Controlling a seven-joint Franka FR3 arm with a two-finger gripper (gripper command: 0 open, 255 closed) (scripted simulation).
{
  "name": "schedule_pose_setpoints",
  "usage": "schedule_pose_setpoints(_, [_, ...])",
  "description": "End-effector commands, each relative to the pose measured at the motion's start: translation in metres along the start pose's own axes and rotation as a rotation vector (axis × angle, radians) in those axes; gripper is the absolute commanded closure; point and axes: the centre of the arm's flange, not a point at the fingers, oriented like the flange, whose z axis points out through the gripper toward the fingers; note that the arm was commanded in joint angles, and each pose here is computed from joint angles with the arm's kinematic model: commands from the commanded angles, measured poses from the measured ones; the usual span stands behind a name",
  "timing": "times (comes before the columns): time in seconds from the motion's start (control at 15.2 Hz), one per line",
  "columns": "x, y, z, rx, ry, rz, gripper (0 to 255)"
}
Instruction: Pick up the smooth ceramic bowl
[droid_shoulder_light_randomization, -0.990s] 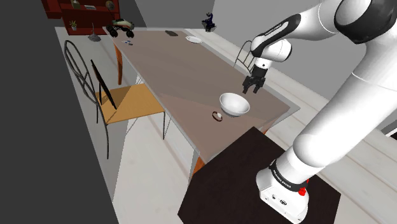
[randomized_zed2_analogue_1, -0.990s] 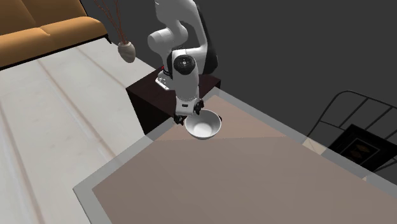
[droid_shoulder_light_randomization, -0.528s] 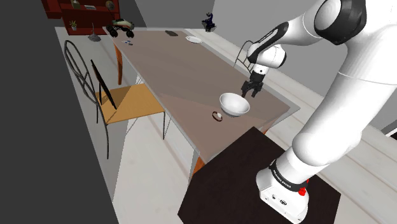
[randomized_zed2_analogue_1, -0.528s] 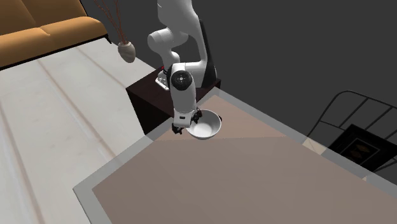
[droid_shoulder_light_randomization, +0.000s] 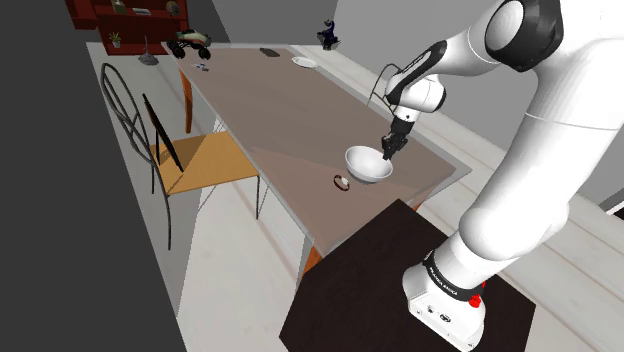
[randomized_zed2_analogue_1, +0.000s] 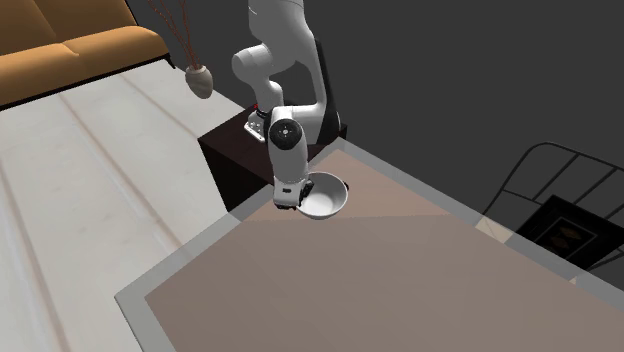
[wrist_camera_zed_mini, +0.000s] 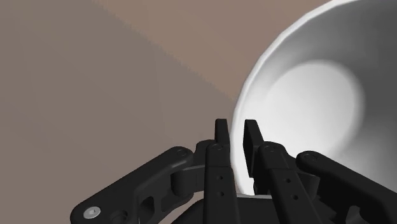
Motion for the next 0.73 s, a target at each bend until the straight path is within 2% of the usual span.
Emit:
schedule_pose_setpoints(0.0, [0.000, 0.000, 0.000, 0.000, 0.000, 0.000, 255])
schedule_pose_setpoints(0.33, [0.000, 0.000, 0.000, 0.000, 0.000, 0.000, 255])
schedule_pose_setpoints(0.66, [-0.004, -0.003, -0.026, 0.000, 0.000, 0.000, 255])
